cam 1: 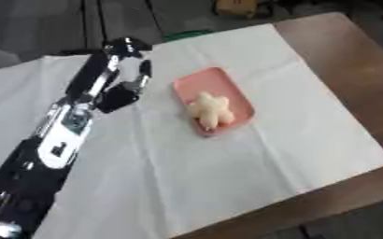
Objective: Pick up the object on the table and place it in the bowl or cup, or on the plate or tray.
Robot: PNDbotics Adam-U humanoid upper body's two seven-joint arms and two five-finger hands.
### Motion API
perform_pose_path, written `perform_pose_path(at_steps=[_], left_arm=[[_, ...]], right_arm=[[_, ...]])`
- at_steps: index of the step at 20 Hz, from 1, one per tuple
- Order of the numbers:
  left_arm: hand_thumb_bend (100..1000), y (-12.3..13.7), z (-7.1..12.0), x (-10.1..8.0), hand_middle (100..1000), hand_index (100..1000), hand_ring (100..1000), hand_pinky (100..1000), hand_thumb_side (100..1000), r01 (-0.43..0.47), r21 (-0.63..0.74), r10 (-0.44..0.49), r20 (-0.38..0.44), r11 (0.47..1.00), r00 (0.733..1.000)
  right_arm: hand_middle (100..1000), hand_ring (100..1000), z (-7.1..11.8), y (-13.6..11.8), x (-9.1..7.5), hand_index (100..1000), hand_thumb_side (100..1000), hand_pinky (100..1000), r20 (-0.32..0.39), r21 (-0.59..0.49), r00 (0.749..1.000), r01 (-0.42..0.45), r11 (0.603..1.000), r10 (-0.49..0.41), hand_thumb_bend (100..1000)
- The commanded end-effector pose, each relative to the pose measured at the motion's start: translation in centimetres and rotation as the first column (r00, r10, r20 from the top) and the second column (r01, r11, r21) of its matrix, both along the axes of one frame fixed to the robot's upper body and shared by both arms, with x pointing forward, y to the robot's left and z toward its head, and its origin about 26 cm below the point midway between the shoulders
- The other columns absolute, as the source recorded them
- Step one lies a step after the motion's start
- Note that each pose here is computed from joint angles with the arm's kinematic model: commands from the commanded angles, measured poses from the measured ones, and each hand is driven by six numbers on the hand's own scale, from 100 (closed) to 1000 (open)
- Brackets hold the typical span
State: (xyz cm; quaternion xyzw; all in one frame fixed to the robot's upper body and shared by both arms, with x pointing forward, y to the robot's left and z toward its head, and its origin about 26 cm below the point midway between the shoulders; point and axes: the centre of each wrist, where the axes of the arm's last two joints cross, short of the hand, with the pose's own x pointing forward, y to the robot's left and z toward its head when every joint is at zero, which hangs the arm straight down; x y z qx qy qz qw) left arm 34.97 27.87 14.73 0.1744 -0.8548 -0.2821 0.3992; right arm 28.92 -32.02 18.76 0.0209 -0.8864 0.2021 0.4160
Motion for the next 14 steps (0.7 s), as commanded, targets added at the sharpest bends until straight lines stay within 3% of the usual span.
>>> perform_pose_path(at_steps=[1, 3, 7, 14], left_arm=[[100, 2.8, 2.7, -3.1, 728, 809, 679, 732, 883, -0.031, -0.106, 0.037, 0.054, 0.994, 0.998], [100, 3.3, 2.8, -4.4, 728, 809, 679, 732, 883, -0.053, -0.131, 0.060, 0.052, 0.990, 0.997], [109, 4.9, 1.2, -6.7, 712, 798, 661, 718, 884, -0.198, -0.230, 0.210, 0.029, 0.953, 0.977], [143, 4.7, 0.4, -6.8, 698, 784, 648, 709, 896, -0.241, -0.345, 0.255, -0.005, 0.907, 0.967]], right_arm=[[752, 385, 0.7, -0.6, -0.2, 686, 711, 380, 0.019, -0.020, 0.999, 0.026, 0.999, -0.026, 100], [752, 385, 0.7, -0.6, -0.3, 686, 711, 380, 0.018, -0.021, 0.999, 0.029, 0.999, -0.029, 100], [752, 385, 0.4, -0.9, -0.4, 686, 710, 380, 0.011, -0.017, 0.999, 0.044, 0.999, -0.044, 100], [751, 385, 0.1, -0.9, -0.5, 686, 709, 381, 0.006, -0.013, 0.999, 0.049, 0.999, -0.048, 100]])
